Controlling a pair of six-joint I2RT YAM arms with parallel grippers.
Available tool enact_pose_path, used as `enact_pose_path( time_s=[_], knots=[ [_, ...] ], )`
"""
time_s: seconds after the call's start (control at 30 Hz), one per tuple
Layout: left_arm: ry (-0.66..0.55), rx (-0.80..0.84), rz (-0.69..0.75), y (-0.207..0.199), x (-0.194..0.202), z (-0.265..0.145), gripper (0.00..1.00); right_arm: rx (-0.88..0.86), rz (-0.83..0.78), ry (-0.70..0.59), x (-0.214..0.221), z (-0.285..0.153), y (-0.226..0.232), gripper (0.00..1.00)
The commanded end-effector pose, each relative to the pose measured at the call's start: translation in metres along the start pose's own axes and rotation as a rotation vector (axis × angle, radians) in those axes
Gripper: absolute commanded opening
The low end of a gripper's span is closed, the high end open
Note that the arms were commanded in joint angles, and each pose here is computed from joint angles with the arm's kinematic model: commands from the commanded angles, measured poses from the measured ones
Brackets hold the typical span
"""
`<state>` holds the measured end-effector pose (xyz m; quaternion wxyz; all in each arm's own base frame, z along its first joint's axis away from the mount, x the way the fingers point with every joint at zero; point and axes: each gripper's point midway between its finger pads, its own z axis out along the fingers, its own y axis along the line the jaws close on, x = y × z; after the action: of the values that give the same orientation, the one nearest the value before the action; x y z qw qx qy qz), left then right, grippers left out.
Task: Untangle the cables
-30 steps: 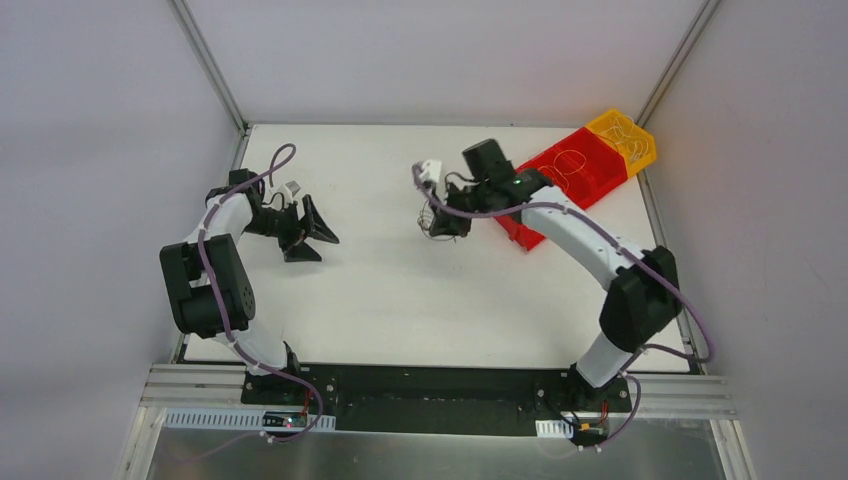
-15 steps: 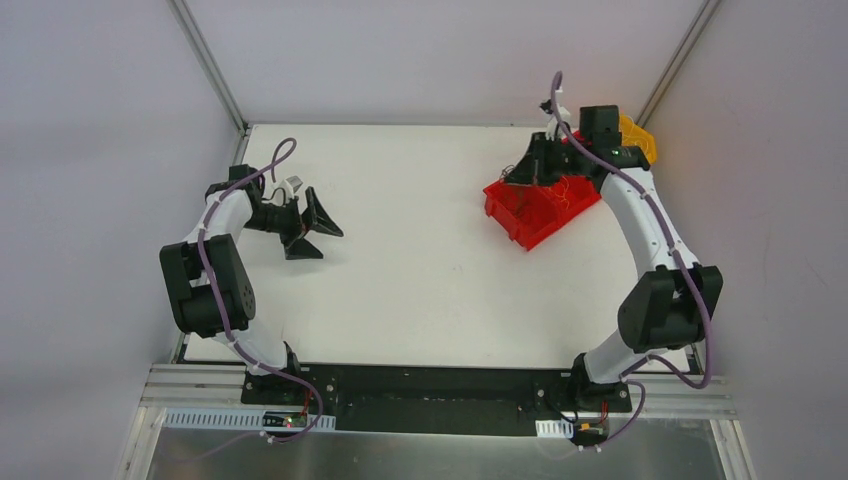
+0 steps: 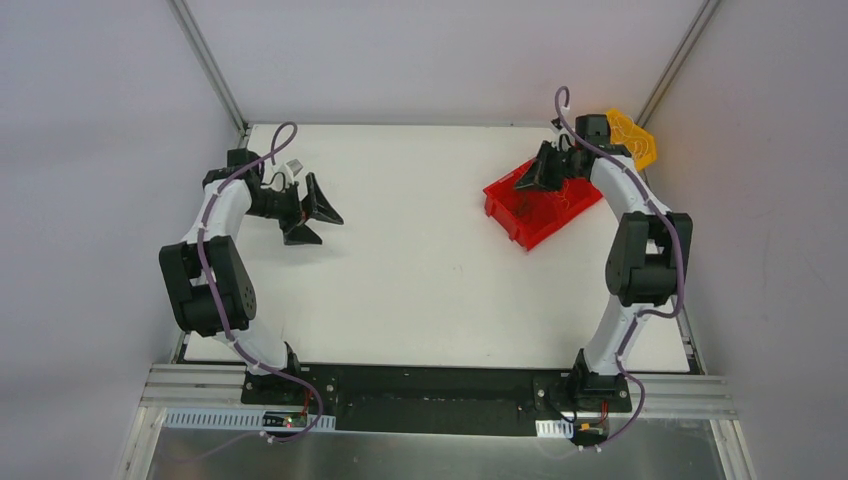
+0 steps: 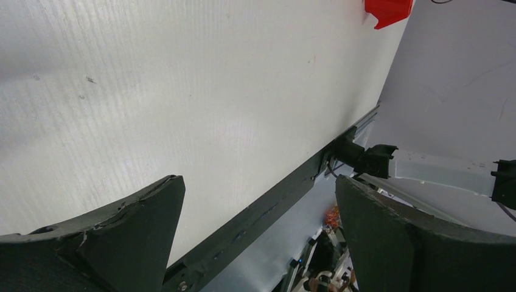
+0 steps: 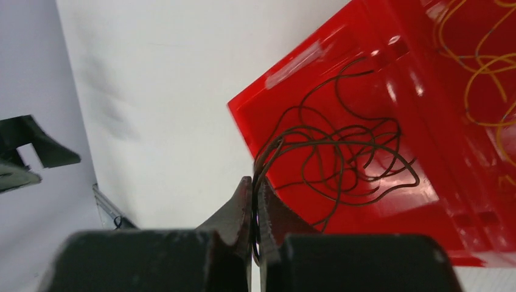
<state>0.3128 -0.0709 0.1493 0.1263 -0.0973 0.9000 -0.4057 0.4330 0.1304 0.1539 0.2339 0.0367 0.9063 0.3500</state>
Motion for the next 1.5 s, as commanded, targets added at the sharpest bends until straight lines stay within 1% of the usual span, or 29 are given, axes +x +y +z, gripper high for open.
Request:
enact_pose_path(
  time_s=[0.0,0.13,0.3,0.4,0.57,0.67,0.8,0.9,1.03,1.13,1.2,1.27,1.3,1.4,1.47],
  knots=[
    [0.013,-0.024,0.002,0.001,-0.004,-0.001,0.99,0.089,-0.087,-0.007,-0.013,0.026,-0.016,0.00],
    [0.010,-0.038,-0.007,0.003,-0.009,-0.001,0.99,0.145,-0.107,0.055,0.001,0.054,-0.040,0.00],
    [0.002,-0.058,0.001,0.005,-0.010,-0.003,0.99,0.266,-0.182,0.085,0.012,0.066,-0.063,0.00],
    [-0.001,-0.068,0.003,0.006,-0.009,-0.004,0.99,0.311,-0.191,0.090,0.016,0.065,-0.072,0.07],
    [-0.003,-0.076,0.006,0.006,-0.010,-0.004,0.99,0.283,-0.217,0.078,0.011,0.047,-0.051,0.30],
    [-0.009,-0.079,0.021,0.004,-0.012,-0.005,0.99,0.266,-0.249,0.057,0.008,0.033,-0.035,0.47],
    [-0.021,-0.088,0.056,0.000,-0.016,-0.007,0.99,0.242,-0.284,0.022,0.002,0.010,-0.013,0.60],
    [-0.036,-0.104,0.085,-0.002,-0.020,-0.010,0.99,0.216,-0.306,0.004,-0.003,-0.006,0.006,0.66],
    [-0.087,-0.159,0.183,-0.005,-0.032,-0.022,0.99,0.182,-0.356,-0.021,-0.011,-0.031,0.031,0.78],
    [-0.162,-0.252,0.327,-0.008,-0.052,-0.043,0.99,0.171,-0.419,-0.055,-0.014,-0.057,0.049,0.91],
    [-0.213,-0.311,0.399,-0.017,-0.067,-0.062,0.99,0.171,-0.447,-0.099,-0.017,-0.075,0.059,0.98],
    [-0.253,-0.351,0.444,-0.031,-0.081,-0.081,0.99,0.172,-0.453,-0.142,-0.017,-0.094,0.066,1.00],
    [-0.253,-0.358,0.474,-0.041,-0.084,-0.088,0.99,0.186,-0.433,-0.153,-0.012,-0.101,0.063,0.99],
    [-0.210,-0.398,0.615,-0.065,-0.081,-0.100,0.99,0.194,-0.356,-0.215,0.009,-0.124,0.058,0.99],
    [-0.186,-0.504,0.696,-0.067,-0.076,-0.098,0.99,0.206,-0.315,-0.240,0.028,-0.133,0.045,0.99]
  ],
)
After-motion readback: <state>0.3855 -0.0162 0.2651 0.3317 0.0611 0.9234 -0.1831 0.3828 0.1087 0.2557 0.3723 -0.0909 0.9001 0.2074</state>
